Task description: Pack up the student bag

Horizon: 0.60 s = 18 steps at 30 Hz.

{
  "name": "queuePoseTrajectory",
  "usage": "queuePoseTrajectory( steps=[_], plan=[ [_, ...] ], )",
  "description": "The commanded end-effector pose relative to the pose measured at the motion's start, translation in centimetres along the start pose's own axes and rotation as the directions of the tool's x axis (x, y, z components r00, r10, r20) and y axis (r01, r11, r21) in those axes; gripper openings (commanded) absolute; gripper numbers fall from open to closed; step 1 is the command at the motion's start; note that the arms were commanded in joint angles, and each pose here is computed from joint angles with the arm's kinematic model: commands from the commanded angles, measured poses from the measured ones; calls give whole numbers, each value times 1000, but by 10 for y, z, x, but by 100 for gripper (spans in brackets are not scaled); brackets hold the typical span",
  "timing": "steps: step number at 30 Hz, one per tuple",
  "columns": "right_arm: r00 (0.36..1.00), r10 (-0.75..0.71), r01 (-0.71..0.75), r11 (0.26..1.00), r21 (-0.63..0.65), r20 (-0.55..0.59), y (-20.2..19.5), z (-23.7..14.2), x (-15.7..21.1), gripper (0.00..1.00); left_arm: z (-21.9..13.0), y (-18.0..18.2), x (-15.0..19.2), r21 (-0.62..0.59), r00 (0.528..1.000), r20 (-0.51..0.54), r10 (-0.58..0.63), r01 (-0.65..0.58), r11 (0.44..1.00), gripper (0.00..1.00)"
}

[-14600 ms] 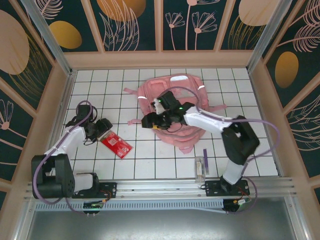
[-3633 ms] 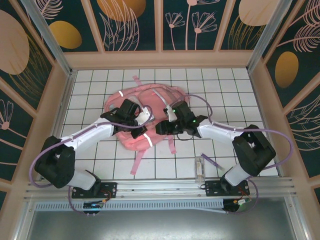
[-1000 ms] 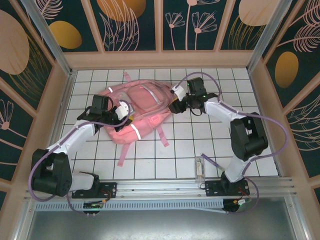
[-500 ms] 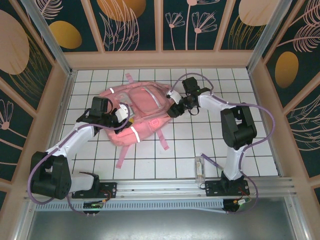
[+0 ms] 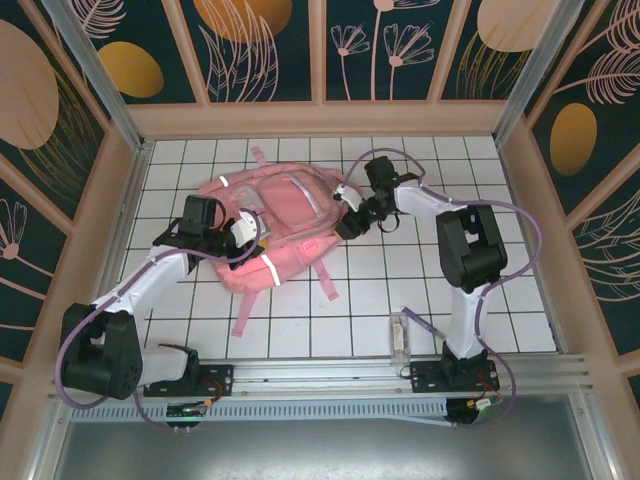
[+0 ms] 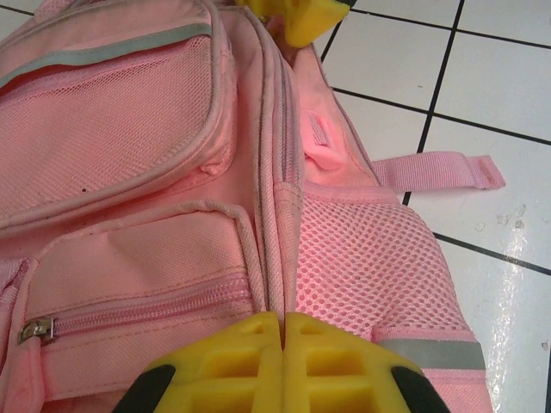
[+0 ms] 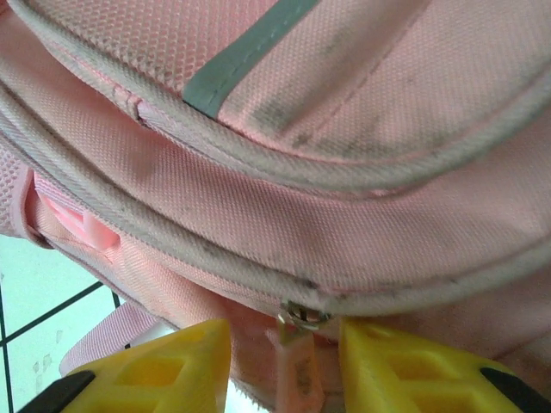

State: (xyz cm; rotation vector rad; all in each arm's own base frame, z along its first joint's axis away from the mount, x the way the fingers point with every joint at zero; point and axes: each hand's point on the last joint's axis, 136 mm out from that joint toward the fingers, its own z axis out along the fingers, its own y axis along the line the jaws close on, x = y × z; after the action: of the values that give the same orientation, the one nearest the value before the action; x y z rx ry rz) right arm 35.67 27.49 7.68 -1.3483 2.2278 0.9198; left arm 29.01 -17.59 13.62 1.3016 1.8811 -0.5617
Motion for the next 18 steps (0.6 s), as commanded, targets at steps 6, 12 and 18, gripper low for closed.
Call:
queuePoseTrajectory(
  steps=[6,12,18],
  plan=[
    [998,-62,63,989,137,-12,-17,-6,-6,0,-7,-7,-20,24,994,82,72,-74,997,0],
    [1000,-23,23,989,149,1,-3,-32,11,0,-6,16,-7,-105,999,-1,37,-37,994,0],
    [1000,5,-6,997,74,7,40,-35,38,0,-2,45,-1,-189,997,-64,31,-43,981,0]
  ],
)
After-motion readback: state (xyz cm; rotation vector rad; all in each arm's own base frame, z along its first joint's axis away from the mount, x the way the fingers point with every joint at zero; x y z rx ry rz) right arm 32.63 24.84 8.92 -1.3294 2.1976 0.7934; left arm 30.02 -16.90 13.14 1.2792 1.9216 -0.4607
